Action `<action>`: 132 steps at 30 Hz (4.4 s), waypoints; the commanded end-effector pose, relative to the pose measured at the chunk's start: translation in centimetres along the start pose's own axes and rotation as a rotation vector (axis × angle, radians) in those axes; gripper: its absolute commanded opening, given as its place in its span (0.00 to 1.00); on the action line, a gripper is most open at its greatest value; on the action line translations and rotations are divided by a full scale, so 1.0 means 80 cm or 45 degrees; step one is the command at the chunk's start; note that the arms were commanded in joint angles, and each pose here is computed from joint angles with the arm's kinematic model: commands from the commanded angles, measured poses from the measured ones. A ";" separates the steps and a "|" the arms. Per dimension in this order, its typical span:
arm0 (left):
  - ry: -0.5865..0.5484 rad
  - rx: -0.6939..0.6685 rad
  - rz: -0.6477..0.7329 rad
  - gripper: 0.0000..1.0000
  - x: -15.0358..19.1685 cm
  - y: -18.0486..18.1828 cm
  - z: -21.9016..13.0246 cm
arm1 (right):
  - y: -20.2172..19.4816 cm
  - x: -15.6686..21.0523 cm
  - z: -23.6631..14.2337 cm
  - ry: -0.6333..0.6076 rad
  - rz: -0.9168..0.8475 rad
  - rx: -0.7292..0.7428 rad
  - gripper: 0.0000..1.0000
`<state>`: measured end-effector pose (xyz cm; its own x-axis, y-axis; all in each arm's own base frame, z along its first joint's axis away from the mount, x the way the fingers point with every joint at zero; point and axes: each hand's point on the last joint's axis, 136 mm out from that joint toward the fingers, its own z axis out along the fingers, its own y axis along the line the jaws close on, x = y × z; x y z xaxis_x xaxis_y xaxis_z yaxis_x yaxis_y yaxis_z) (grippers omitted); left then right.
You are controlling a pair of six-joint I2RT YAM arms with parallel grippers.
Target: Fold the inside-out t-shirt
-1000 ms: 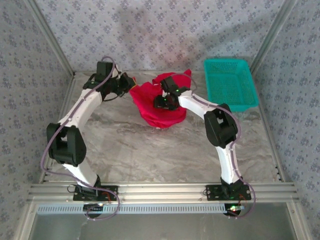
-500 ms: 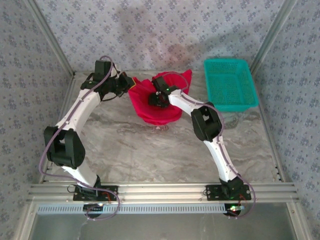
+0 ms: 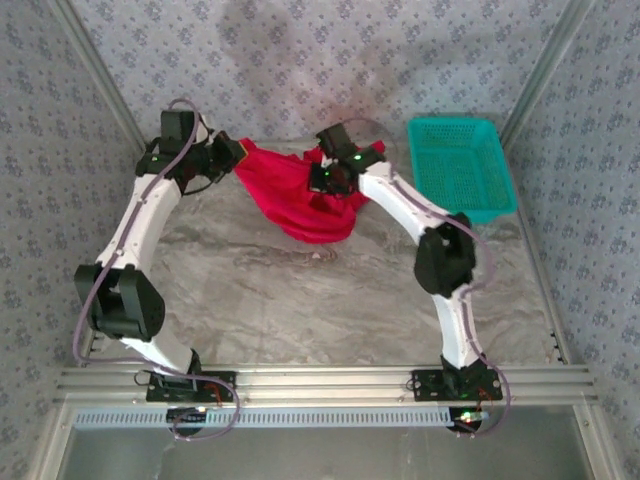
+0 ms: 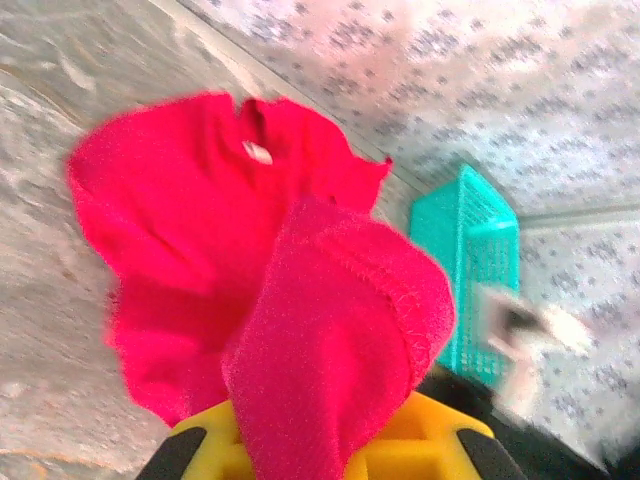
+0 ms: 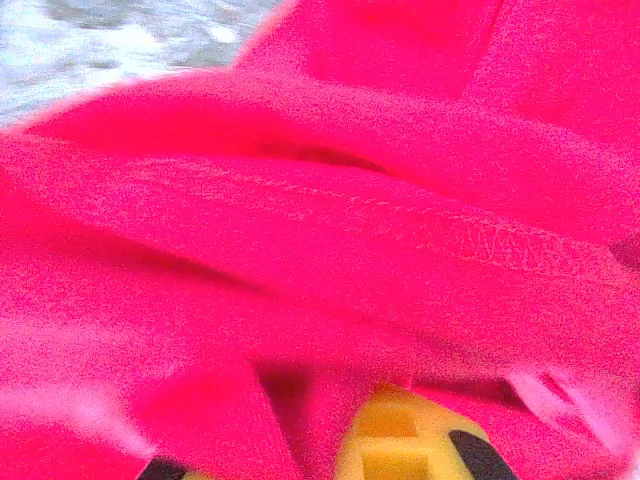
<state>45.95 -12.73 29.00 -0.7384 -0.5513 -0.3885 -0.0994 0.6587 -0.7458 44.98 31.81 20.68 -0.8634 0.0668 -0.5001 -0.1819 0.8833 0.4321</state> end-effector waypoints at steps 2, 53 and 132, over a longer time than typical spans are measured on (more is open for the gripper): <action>0.037 -0.191 0.018 0.00 -0.017 0.065 0.033 | 0.043 0.000 -0.151 -0.065 -0.091 -0.239 0.00; 0.306 0.567 0.219 0.00 0.145 -0.151 0.097 | -0.106 0.055 -0.125 0.018 0.338 -0.138 0.51; 0.276 0.611 0.189 0.00 0.064 -0.312 0.016 | -0.022 0.170 -0.071 -0.171 -0.305 -0.172 0.63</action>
<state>49.30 -33.09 41.12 -0.8495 -0.3881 -0.3574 0.1883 0.4099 -0.8925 31.06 30.07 15.35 -0.7373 -0.0792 -0.6709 -0.4143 0.8374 0.3566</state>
